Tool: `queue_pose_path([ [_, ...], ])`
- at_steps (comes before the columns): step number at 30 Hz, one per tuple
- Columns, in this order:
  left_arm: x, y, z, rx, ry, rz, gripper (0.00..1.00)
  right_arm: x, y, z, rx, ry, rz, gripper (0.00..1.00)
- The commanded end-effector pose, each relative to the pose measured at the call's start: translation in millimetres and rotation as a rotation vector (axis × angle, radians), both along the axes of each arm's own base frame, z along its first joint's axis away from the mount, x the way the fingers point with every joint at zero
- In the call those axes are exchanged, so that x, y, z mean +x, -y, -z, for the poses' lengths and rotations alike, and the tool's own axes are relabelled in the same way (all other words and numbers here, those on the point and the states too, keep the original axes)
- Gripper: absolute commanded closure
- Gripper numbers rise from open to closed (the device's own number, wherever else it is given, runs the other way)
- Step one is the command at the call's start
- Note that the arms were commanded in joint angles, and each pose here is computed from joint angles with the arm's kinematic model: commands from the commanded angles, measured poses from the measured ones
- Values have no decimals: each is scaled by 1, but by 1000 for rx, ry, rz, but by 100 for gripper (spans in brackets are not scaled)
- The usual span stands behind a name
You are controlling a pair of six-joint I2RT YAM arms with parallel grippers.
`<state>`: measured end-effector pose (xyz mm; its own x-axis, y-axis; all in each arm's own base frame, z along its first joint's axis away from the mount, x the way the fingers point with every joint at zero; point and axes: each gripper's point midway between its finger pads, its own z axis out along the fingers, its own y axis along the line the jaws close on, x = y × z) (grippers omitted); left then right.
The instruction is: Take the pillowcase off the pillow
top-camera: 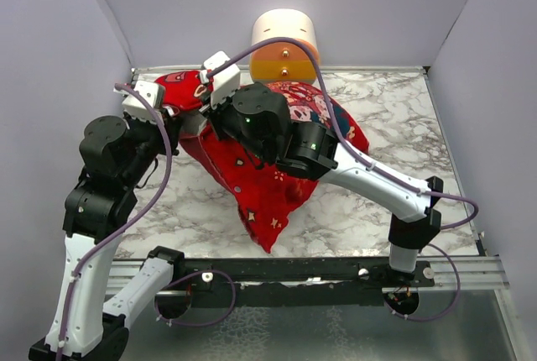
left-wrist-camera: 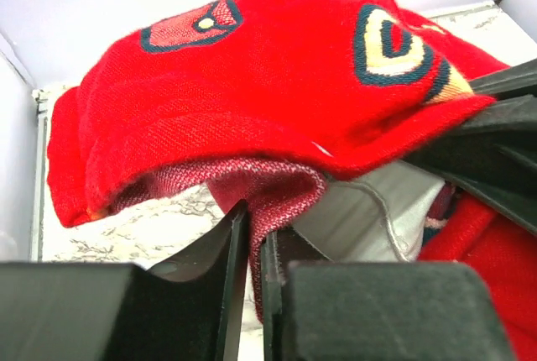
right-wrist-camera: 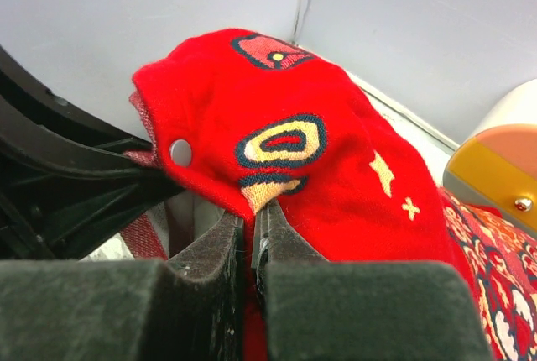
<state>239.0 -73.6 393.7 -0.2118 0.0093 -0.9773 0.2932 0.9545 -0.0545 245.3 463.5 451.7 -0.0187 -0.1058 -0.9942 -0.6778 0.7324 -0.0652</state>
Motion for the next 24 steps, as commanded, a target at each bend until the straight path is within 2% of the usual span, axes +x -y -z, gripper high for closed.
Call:
queue_pose_path([
  [1, 3, -47, 8, 119, 29, -224, 93, 27, 55, -64, 177, 59, 137, 99],
  [5, 0, -52, 14, 147, 19, -238, 100, 51, 82, -67, 191, 63, 221, 99],
  [16, -10, -66, 45, 274, -27, -252, 100, 108, 167, -89, 249, 106, 490, 99],
  [21, -12, -63, 46, 283, -13, -219, 100, 108, 168, -91, 265, 111, 473, 99],
  [24, -14, -51, 25, 279, 55, -147, 100, 110, 160, -85, 263, 85, 441, 99],
])
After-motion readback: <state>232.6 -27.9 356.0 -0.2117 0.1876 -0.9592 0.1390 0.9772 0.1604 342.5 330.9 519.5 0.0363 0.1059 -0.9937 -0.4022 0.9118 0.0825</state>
